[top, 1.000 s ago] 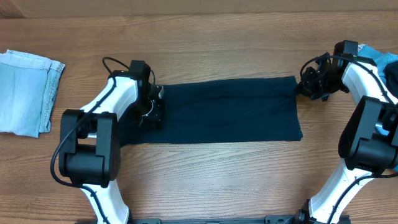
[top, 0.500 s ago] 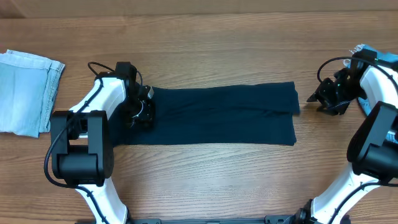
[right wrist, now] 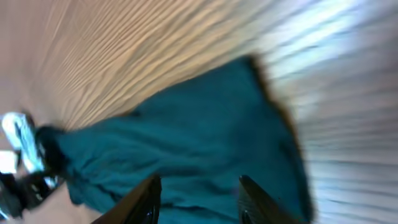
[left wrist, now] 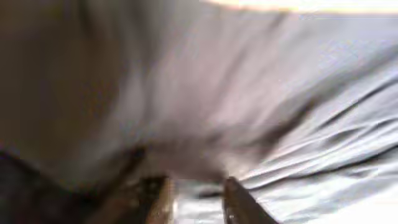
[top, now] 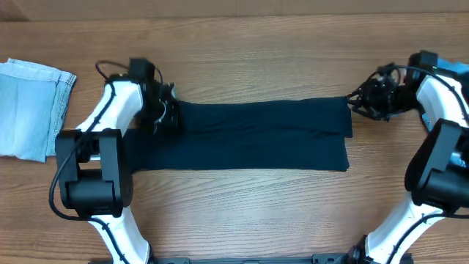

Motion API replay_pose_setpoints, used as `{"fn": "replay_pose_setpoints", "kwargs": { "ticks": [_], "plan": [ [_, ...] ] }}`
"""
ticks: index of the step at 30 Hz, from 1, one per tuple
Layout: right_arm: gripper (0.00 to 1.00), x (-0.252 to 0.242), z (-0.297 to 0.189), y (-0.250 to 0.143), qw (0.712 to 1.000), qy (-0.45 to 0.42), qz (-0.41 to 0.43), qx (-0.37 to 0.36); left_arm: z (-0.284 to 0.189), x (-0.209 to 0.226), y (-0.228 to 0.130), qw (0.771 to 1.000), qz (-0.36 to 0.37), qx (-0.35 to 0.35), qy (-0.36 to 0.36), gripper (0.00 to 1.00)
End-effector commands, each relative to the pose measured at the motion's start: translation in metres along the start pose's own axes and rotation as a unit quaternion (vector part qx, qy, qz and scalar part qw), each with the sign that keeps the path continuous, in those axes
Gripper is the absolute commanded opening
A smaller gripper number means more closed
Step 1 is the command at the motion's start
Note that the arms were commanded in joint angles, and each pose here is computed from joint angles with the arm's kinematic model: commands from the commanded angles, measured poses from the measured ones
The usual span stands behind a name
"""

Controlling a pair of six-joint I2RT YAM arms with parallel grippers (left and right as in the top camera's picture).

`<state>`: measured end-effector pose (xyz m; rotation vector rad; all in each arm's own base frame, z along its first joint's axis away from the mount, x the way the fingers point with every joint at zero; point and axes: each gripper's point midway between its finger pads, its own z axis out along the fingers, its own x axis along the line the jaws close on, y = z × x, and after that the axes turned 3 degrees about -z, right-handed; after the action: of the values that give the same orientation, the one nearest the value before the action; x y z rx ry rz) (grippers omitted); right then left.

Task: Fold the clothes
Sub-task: 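Grasp the folded strip's top left and top right corners with both grippers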

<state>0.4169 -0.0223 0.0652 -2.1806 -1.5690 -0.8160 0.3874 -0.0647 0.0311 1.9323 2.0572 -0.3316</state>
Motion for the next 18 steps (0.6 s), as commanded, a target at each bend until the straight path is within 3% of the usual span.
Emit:
{"fn": "replay_pose_setpoints", "kwargs": {
  "ticks": [1, 3, 6, 12, 15, 18],
  "plan": [
    [0.42, 0.031, 0.004, 0.000, 0.997, -0.003, -0.072, -0.005, -0.044, -0.026, 0.044, 0.996, 0.032, -0.075, -0.027, 0.45],
    [0.43, 0.032, 0.014, -0.002, 0.996, -0.038, -0.080, -0.001, -0.064, -0.025, 0.061, 0.994, 0.037, -0.106, -0.007, 0.51],
    [0.43, 0.027, 0.018, -0.001, 0.995, -0.073, -0.062, -0.004, -0.077, 0.014, 0.066, 0.990, -0.008, -0.119, 0.076, 0.59],
    [0.48, 0.026, 0.018, -0.005, 0.996, -0.074, -0.057, 0.003, -0.094, 0.062, 0.065, 0.984, -0.075, -0.128, 0.099, 0.54],
    [0.48, 0.026, 0.018, -0.006, 0.996, -0.074, -0.056, 0.005, -0.102, 0.086, 0.066, 0.980, -0.108, -0.140, 0.095, 0.61],
    [0.48, 0.026, 0.018, -0.005, 0.996, -0.074, -0.057, 0.004, -0.080, 0.086, 0.057, 0.984, -0.106, -0.109, 0.095, 0.64]
  ]
}}
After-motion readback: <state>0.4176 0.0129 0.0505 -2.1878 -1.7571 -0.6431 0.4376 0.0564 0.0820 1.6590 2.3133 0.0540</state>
